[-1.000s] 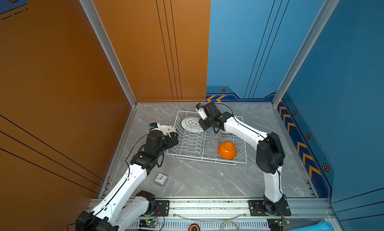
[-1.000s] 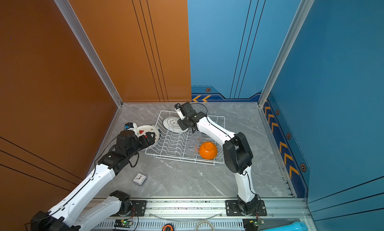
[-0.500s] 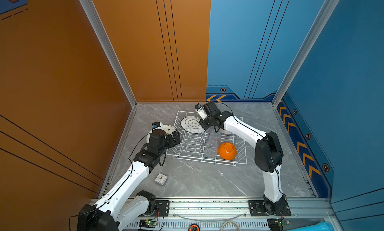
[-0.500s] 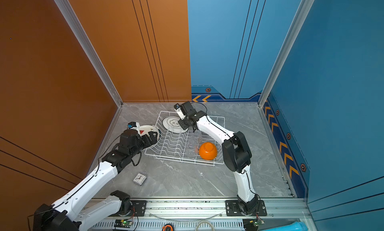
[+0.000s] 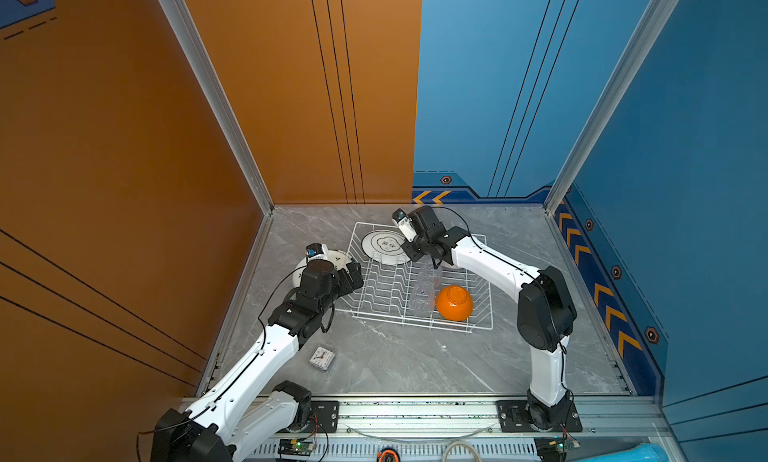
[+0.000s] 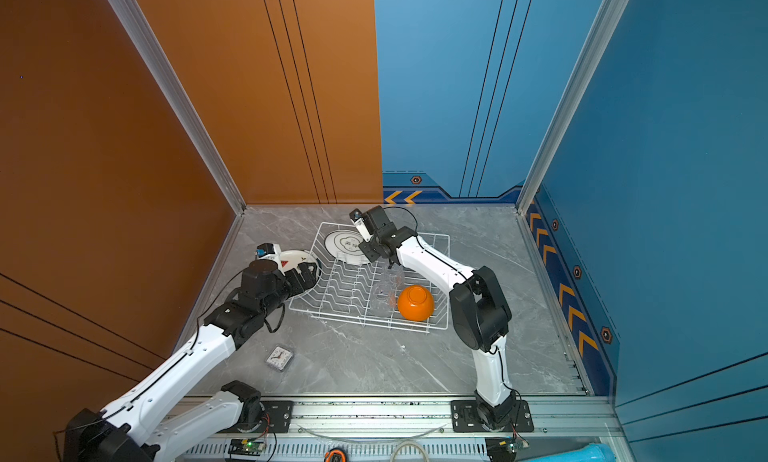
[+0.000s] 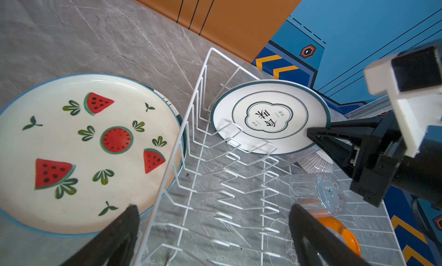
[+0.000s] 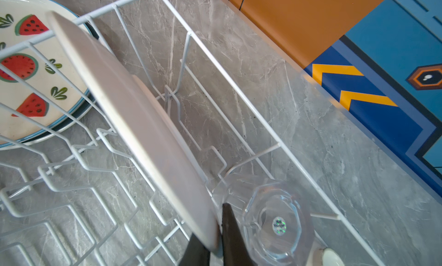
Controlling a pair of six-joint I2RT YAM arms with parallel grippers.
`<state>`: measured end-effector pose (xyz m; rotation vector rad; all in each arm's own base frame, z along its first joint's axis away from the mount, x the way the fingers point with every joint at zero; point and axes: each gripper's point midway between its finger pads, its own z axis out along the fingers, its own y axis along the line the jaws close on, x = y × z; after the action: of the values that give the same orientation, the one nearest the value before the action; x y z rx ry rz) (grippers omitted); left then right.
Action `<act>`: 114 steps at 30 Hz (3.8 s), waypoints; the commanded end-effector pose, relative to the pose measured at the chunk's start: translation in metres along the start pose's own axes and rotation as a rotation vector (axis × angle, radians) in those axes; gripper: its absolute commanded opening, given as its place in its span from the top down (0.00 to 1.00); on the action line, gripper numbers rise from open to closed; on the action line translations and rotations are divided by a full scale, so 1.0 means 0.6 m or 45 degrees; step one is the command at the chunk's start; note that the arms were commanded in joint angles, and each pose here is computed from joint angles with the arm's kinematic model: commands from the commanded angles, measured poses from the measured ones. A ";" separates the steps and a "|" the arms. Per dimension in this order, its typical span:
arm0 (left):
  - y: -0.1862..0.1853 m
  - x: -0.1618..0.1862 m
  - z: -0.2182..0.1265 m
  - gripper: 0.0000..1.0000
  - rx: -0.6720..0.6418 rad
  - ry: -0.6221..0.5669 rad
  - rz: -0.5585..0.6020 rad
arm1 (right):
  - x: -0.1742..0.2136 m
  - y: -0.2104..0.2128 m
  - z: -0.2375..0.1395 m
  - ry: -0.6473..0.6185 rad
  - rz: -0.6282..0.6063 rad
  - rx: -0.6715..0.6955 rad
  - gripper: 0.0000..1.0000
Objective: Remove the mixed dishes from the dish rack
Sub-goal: 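Close the right gripper on the white plate and lift it from the rack, then raise the white plate toward the left gripper and grasp its rim with left, then carry the white plate with the left gripper onto the stack while right withdraws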
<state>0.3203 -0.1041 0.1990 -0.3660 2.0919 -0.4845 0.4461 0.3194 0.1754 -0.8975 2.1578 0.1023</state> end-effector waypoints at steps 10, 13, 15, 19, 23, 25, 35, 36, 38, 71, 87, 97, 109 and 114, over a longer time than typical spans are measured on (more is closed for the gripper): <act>0.009 0.003 0.005 0.02 -0.033 -0.022 0.009 | -0.078 0.015 -0.112 -0.230 0.124 -0.066 1.00; 0.007 0.000 0.010 0.02 -0.031 -0.024 0.010 | -0.077 0.015 -0.124 -0.238 0.157 -0.082 1.00; 0.002 -0.001 0.013 0.02 -0.021 -0.020 0.008 | -0.077 0.014 -0.132 -0.247 0.185 -0.087 1.00; -0.004 -0.005 0.022 0.02 -0.005 -0.011 0.006 | -0.077 0.012 -0.149 -0.263 0.237 -0.106 1.00; -0.007 -0.009 0.029 0.02 0.009 -0.007 -0.001 | -0.073 0.010 -0.167 -0.277 0.300 -0.149 1.00; -0.007 -0.014 0.032 0.02 0.011 -0.010 -0.005 | -0.069 0.009 -0.175 -0.281 0.332 -0.175 1.00; -0.040 -0.041 0.045 0.02 0.200 -0.032 -0.064 | -0.046 0.015 -0.214 -0.318 0.498 -0.369 1.00; -0.049 -0.044 0.047 0.02 0.236 -0.035 -0.067 | -0.044 0.018 -0.218 -0.321 0.508 -0.387 1.00; -0.065 -0.047 0.050 0.02 0.303 -0.034 -0.075 | -0.042 0.022 -0.224 -0.323 0.518 -0.418 1.00; -0.212 -0.048 0.050 0.48 0.801 0.028 0.048 | -0.029 0.052 -0.240 -0.319 0.674 -0.826 1.00; -0.222 -0.047 0.043 1.00 0.822 0.025 0.058 | -0.023 0.053 -0.234 -0.302 0.692 -0.844 0.93; -0.185 -0.054 0.055 1.00 0.673 0.004 0.019 | -0.021 0.044 -0.234 -0.316 0.706 -0.820 0.53; -0.128 -0.087 0.053 1.00 0.530 -0.049 -0.058 | -0.008 0.028 -0.230 -0.324 0.724 -0.753 0.23; -0.088 -0.109 0.038 1.00 0.438 -0.106 -0.100 | 0.001 0.019 -0.230 -0.328 0.733 -0.705 0.19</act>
<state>0.3795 -0.1448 0.2400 -0.2200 1.9465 -0.8881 0.3515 0.2862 0.2551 -0.4800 2.1550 1.1079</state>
